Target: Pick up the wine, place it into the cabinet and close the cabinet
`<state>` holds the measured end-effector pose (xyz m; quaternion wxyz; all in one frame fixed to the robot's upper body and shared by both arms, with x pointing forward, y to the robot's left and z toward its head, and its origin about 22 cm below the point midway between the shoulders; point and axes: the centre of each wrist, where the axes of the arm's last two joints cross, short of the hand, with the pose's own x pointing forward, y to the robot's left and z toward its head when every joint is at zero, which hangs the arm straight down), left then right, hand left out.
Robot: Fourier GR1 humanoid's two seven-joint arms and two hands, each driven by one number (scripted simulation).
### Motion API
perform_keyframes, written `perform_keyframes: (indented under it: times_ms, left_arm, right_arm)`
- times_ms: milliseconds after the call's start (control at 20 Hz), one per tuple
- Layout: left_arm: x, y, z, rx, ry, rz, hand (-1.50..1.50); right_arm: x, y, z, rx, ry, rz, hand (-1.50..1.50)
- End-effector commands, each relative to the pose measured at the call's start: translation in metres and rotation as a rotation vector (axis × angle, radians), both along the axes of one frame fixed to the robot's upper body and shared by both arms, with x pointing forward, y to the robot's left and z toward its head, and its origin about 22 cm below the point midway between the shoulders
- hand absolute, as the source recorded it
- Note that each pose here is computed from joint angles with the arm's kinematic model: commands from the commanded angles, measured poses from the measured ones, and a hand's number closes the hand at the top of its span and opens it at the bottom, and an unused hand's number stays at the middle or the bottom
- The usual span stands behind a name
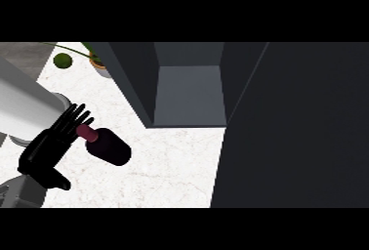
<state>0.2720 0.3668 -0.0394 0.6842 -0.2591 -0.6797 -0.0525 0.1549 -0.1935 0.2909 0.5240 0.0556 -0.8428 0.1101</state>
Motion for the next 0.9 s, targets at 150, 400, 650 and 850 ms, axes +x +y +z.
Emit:
perform_keyframes:
  times_ms: [150, 400, 650, 850]
  left_arm:
    - [0.012, -0.011, -0.026, 0.017, 0.028, -0.014, -1.5]
    - [0.006, -0.021, -0.048, 0.036, 0.066, 0.002, -1.5]
    - [-0.009, -0.013, -0.073, -0.018, 0.113, 0.01, -1.5]
    - [-0.004, -0.016, -0.072, -0.089, 0.109, -0.005, -1.5]
  right_arm:
    - [-0.03, -0.008, -0.002, -0.006, 0.032, 0.063, -1.5]
    - [-0.031, -0.002, 0.002, 0.013, 0.011, 0.056, -1.5]
    - [-0.023, 0.0, 0.004, 0.008, 0.0, 0.064, -1.5]
    - [-0.024, 0.005, -0.004, 0.02, 0.001, 0.073, -1.5]
